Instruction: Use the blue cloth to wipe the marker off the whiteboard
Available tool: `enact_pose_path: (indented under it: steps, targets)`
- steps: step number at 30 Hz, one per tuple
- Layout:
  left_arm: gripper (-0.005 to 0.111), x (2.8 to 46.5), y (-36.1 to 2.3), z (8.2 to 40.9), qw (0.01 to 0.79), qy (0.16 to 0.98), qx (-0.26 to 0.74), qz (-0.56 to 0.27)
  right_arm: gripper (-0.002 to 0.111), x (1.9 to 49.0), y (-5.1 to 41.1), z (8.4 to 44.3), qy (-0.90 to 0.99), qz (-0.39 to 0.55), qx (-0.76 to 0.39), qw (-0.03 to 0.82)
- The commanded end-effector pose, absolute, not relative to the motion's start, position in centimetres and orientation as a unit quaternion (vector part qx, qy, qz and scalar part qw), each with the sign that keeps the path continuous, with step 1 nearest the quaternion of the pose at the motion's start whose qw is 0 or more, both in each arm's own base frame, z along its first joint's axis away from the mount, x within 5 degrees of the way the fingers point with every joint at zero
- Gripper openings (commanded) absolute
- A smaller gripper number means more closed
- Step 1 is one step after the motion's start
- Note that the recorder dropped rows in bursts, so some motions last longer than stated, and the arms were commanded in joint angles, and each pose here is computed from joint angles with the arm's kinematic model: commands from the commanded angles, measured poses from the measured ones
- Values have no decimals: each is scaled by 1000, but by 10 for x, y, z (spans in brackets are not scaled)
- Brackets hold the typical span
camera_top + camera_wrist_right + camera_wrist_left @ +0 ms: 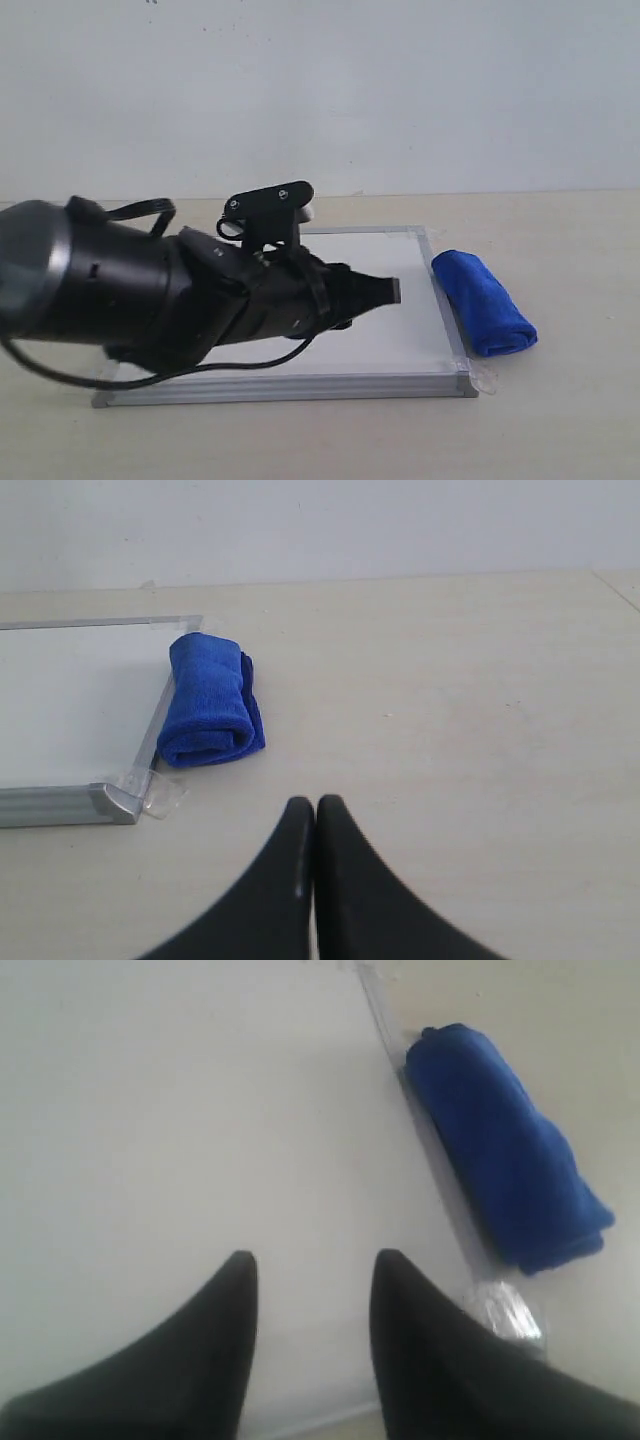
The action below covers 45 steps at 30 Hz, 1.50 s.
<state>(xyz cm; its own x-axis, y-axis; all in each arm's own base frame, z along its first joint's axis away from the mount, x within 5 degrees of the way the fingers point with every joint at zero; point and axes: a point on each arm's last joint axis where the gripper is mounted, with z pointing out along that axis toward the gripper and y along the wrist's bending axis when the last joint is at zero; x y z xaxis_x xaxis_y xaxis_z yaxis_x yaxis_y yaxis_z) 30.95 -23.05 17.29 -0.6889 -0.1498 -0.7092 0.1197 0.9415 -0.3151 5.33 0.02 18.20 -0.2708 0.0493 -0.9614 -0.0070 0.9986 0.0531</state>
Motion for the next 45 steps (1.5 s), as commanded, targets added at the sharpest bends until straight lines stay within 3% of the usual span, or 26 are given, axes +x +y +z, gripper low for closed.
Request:
enact_pose_path:
  steps: [1,4,16,23,40,45]
  targets:
    - [15,273,-221,180,397,902,56,-160,0,53,0,182,793,18,14,609]
    - [4,250,-218,181,394,900,94,-158,0,53,0,182,793,18,14,609]
    - [4,157,-173,173,365,899,177,-163,0,53,0,182,793,19,15,609]
    - [4,119,-134,169,348,903,157,-198,0,53,0,182,793,19,15,609]
    - [4,102,-109,203,438,847,151,-262,0,53,0,182,793,19,15,609]
    - [4,96,-108,209,461,819,232,-251,0,53,0,182,793,19,15,609]
